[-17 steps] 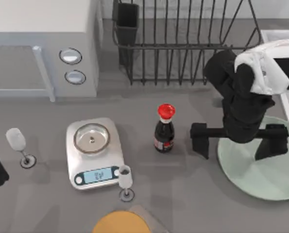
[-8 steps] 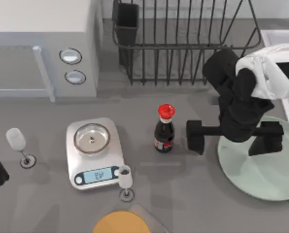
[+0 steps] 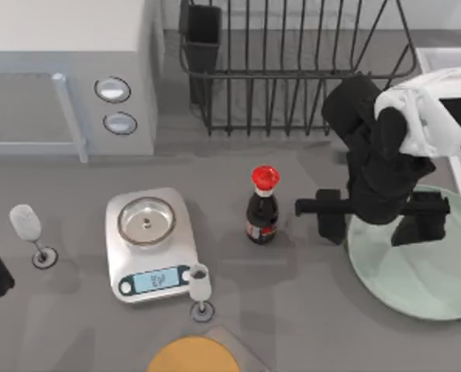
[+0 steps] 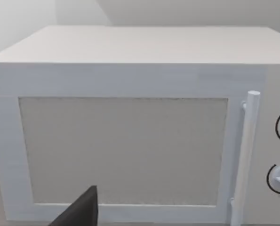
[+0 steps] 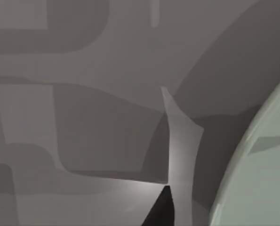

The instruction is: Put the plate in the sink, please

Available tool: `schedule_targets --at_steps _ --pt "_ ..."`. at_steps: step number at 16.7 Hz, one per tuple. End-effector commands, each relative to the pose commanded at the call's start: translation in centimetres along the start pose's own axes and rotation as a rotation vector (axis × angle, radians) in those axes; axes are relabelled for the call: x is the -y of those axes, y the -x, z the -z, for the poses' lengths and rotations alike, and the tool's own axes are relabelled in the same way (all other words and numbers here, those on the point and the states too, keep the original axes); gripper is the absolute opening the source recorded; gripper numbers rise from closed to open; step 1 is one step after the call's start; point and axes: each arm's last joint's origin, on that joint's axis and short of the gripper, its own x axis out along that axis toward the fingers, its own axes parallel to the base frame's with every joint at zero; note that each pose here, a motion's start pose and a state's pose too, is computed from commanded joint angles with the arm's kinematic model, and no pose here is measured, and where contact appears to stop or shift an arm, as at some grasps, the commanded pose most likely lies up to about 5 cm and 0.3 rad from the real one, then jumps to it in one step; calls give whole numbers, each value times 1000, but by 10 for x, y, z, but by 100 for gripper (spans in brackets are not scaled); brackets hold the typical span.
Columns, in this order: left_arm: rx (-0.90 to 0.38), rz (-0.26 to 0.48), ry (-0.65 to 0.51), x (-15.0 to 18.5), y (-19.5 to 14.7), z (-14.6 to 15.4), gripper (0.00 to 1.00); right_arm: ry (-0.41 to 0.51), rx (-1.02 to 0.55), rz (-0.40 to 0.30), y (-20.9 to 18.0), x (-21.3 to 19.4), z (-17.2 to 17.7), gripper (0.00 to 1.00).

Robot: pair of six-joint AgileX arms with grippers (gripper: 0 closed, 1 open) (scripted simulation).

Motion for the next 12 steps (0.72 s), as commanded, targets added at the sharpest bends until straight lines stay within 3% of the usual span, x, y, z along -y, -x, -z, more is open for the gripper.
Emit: schedule_targets --at_steps 4,12 --pt "0 0 0 0 0 0 100 0 0 0 0 0 0 2" --pt "0 0 0 0 0 0 100 0 0 0 0 0 0 0"
